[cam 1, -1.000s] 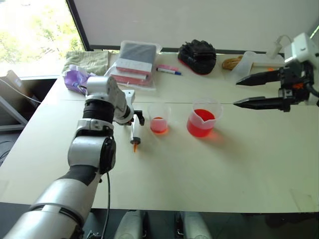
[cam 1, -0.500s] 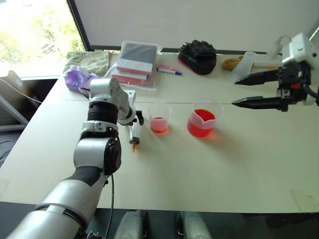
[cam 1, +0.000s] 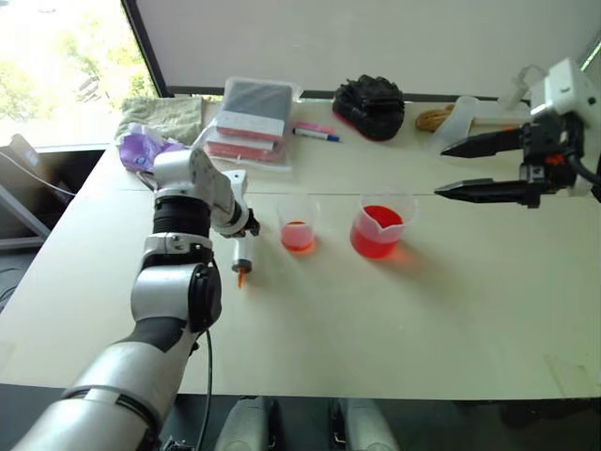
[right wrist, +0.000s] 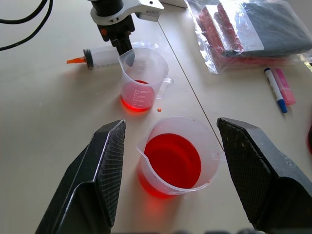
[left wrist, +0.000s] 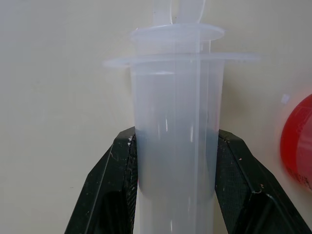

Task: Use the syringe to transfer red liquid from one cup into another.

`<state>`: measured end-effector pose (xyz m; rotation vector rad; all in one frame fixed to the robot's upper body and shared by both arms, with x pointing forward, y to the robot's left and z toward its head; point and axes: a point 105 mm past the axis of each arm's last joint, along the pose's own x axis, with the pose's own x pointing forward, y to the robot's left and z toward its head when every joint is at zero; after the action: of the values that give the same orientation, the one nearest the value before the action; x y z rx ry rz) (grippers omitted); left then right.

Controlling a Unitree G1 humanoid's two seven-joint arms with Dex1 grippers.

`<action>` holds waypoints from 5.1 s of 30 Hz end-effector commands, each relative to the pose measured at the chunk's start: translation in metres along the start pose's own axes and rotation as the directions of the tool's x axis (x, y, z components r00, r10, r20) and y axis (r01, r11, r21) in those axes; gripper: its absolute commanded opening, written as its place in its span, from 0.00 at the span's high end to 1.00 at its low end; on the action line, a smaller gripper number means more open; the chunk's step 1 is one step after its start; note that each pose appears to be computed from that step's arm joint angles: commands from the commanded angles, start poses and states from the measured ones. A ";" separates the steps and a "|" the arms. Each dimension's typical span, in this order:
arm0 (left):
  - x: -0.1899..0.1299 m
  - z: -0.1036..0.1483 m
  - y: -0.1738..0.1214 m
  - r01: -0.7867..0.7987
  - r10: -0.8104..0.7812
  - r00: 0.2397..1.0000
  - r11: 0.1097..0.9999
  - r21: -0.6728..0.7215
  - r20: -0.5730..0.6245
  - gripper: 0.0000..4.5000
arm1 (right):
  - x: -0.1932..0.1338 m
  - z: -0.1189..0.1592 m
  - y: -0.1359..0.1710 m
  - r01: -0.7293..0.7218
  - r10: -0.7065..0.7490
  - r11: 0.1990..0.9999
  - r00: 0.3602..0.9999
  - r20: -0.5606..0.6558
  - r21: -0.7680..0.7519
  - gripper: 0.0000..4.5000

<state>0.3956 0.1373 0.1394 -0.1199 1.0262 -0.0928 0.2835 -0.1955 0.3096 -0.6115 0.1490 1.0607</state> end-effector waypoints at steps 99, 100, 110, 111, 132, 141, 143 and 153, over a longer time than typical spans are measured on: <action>-0.060 -0.016 -0.226 0.269 -0.872 0.054 0.482 0.834 0.487 0.61 | -0.004 0.034 0.009 0.204 -0.234 0.967 0.948 0.217 0.151 0.31; -0.058 -0.016 -0.226 0.269 -0.872 0.057 0.482 0.834 0.486 0.61 | -0.004 0.035 0.008 0.209 -0.241 0.965 0.945 0.222 0.158 0.31; -0.049 -0.018 -0.223 0.263 -0.869 0.082 0.490 0.831 0.487 0.61 | 0.004 0.036 0.013 0.131 -0.202 0.940 0.958 0.205 0.314 0.31; -0.048 -0.018 -0.223 0.262 -0.869 0.083 0.491 0.831 0.488 0.61 | 0.006 0.035 0.014 0.124 -0.196 0.937 0.961 0.195 0.327 0.31; -0.046 -0.021 -0.222 0.254 -0.867 0.086 0.495 0.831 0.490 0.61 | 0.040 -0.004 -0.006 0.232 -0.310 0.850 0.946 0.093 0.473 0.31; -0.046 -0.022 -0.222 0.256 -0.866 0.087 0.496 0.830 0.492 0.62 | 0.051 0.002 -0.004 0.184 -0.290 0.842 0.947 0.137 0.507 0.36; -0.046 -0.022 -0.223 0.257 -0.867 0.087 0.496 0.830 0.491 0.62 | 0.054 0.002 -0.003 0.178 -0.289 0.840 0.946 0.145 0.512 0.48; -0.046 -0.024 -0.222 0.258 -0.869 0.088 0.491 0.832 0.486 0.62 | 0.062 0.001 -0.002 0.160 -0.291 0.831 0.941 0.171 0.534 0.98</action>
<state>0.3548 -0.0716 0.1844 -0.0378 -0.2927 -1.0318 0.3223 -0.1546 0.2734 0.0079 0.1978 0.7623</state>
